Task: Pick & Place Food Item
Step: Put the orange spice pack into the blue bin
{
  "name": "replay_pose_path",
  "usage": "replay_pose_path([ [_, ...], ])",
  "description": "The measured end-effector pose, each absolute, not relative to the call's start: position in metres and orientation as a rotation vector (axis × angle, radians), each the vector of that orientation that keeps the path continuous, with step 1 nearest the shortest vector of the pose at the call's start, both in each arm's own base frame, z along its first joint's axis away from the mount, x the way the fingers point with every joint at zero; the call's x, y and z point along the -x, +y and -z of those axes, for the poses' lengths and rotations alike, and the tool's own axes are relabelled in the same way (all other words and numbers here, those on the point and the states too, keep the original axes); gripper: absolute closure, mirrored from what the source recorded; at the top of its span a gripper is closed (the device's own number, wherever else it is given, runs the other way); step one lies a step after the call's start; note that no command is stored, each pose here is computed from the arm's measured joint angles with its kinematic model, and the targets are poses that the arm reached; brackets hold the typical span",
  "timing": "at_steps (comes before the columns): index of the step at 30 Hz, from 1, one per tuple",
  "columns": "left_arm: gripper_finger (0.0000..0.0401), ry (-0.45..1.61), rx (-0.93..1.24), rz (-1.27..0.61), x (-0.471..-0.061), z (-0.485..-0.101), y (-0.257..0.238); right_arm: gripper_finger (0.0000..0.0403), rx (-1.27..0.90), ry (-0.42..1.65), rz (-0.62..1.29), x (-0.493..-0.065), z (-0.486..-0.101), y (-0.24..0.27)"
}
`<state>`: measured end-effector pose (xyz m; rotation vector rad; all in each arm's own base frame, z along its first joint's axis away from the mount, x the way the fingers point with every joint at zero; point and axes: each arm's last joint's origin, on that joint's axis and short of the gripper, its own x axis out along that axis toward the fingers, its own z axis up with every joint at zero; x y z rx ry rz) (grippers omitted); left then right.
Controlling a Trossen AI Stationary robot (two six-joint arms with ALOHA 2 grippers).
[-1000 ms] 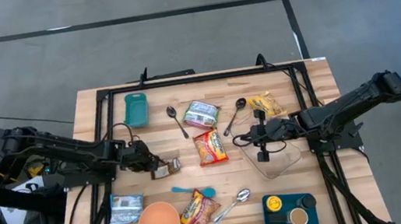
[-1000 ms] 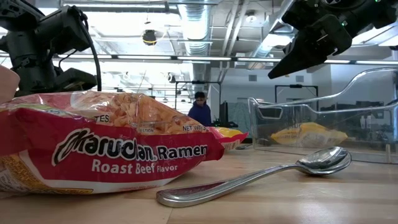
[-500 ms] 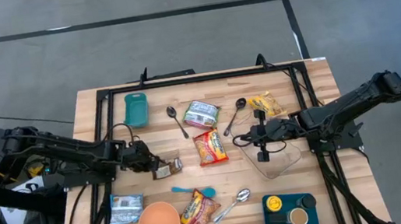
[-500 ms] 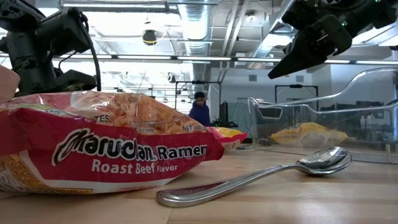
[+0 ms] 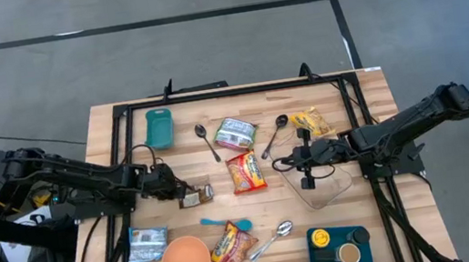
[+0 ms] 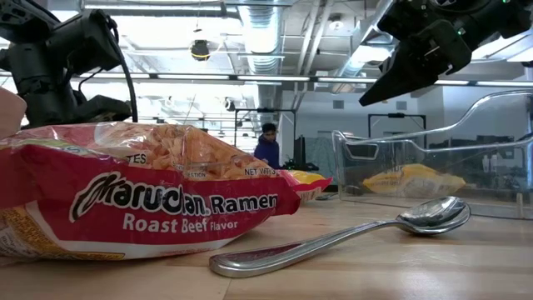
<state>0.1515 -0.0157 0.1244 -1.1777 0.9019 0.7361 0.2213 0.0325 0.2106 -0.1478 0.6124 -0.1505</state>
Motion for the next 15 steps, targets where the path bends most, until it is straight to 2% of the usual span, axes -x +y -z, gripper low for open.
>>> replay_pose_path([
  [15, 0.0401, 0.655, 1.017, -0.54, -0.173, -0.14, -0.015, 0.0393, 0.149, 0.616, 0.15, -0.221, -0.21, 0.032],
])
